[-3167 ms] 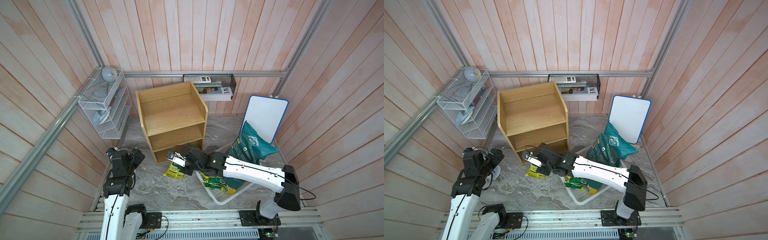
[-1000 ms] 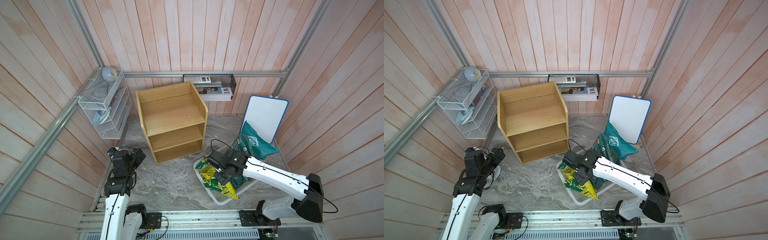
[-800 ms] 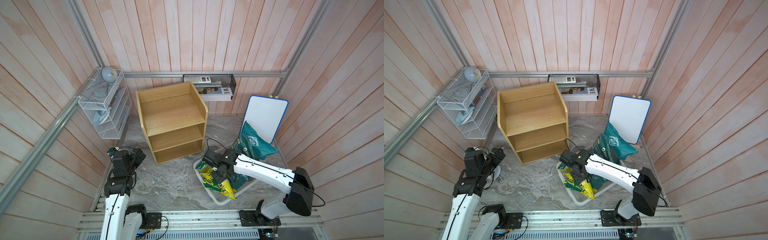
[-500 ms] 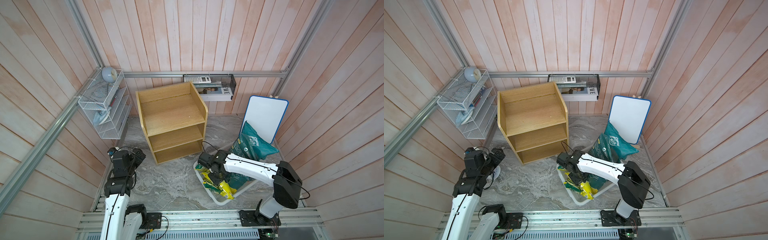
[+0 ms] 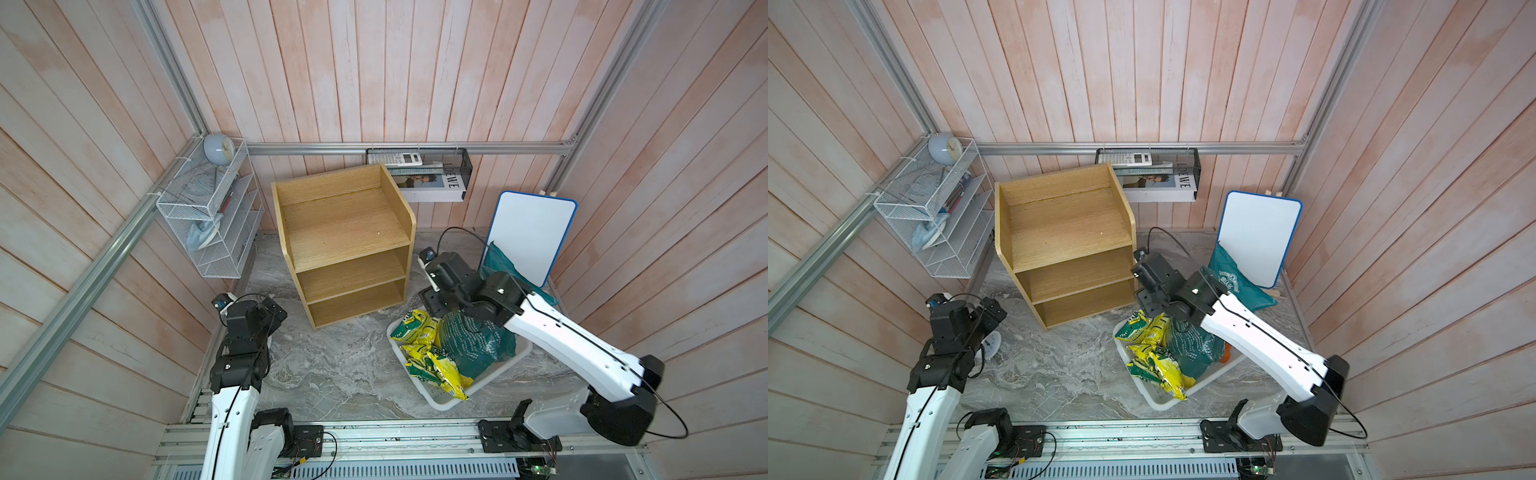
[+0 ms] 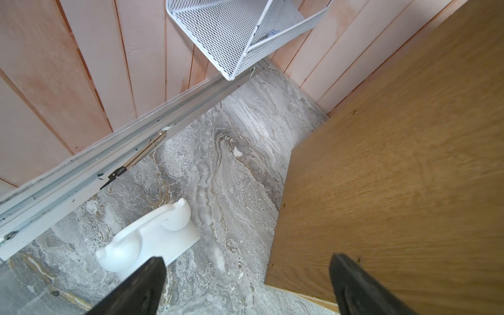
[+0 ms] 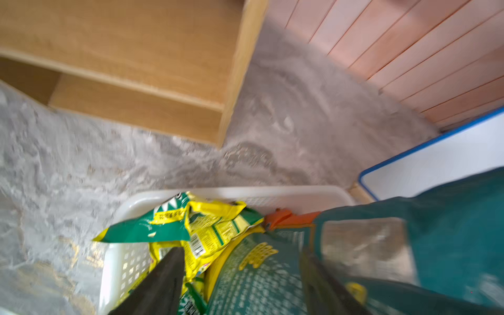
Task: Take down the fertilizer bag from the shelf
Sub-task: Reset both arms
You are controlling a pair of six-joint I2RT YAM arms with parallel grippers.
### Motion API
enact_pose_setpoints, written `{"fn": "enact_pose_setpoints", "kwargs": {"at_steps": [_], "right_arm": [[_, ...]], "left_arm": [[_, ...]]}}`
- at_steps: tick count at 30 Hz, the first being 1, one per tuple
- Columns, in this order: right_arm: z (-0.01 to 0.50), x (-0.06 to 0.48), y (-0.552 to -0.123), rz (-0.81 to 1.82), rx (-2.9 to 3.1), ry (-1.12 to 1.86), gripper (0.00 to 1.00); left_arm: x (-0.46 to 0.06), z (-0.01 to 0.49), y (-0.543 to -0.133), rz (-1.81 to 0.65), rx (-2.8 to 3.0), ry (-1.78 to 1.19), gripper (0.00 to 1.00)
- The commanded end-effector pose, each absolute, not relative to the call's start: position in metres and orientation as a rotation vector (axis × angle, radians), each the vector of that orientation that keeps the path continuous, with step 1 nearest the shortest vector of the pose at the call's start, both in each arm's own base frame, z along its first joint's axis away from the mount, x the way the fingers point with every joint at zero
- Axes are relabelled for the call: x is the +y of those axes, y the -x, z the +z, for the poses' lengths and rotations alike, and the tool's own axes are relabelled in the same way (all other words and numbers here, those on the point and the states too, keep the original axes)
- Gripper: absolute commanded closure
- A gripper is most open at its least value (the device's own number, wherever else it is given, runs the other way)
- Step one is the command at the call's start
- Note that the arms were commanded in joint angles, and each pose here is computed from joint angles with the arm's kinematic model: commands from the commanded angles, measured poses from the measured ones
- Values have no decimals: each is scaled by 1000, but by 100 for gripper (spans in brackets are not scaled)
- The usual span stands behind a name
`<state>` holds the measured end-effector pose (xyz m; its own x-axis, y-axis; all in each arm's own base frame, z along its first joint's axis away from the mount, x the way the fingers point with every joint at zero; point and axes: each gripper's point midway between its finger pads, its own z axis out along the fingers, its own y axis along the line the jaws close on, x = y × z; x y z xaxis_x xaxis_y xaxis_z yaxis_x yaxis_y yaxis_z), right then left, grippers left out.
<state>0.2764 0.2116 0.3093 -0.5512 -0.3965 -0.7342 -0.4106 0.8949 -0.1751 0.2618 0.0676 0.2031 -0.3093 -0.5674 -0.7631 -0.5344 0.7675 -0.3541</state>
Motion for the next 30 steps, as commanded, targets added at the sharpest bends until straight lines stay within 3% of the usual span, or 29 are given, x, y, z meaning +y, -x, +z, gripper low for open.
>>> {"fn": "enact_pose_setpoints", "kwargs": {"at_steps": [1,4,8,17,21,25,30], "right_arm": [[354,149,-300,-101,2075,338,20],[364,69,-312,-139,2045,46,13],[335,-27,-319,-198,2051,-328,12],[243,-163,-296,-361,1958,-922,12],[200,-155,-314,-297,1976,-780,16],[150,-110,-335,-99,2005,-609,21],[112,-54,-358,-90,2039,-383,20]], "left_arm": [[81,210,-269,86,1929,740,0],[86,213,-278,166,1886,638,0],[94,208,-288,217,1801,601,0],[103,186,-318,287,1801,560,0],[102,173,-340,255,1796,556,0],[91,160,-363,187,1789,477,0],[77,135,-383,103,1801,424,0]]}}
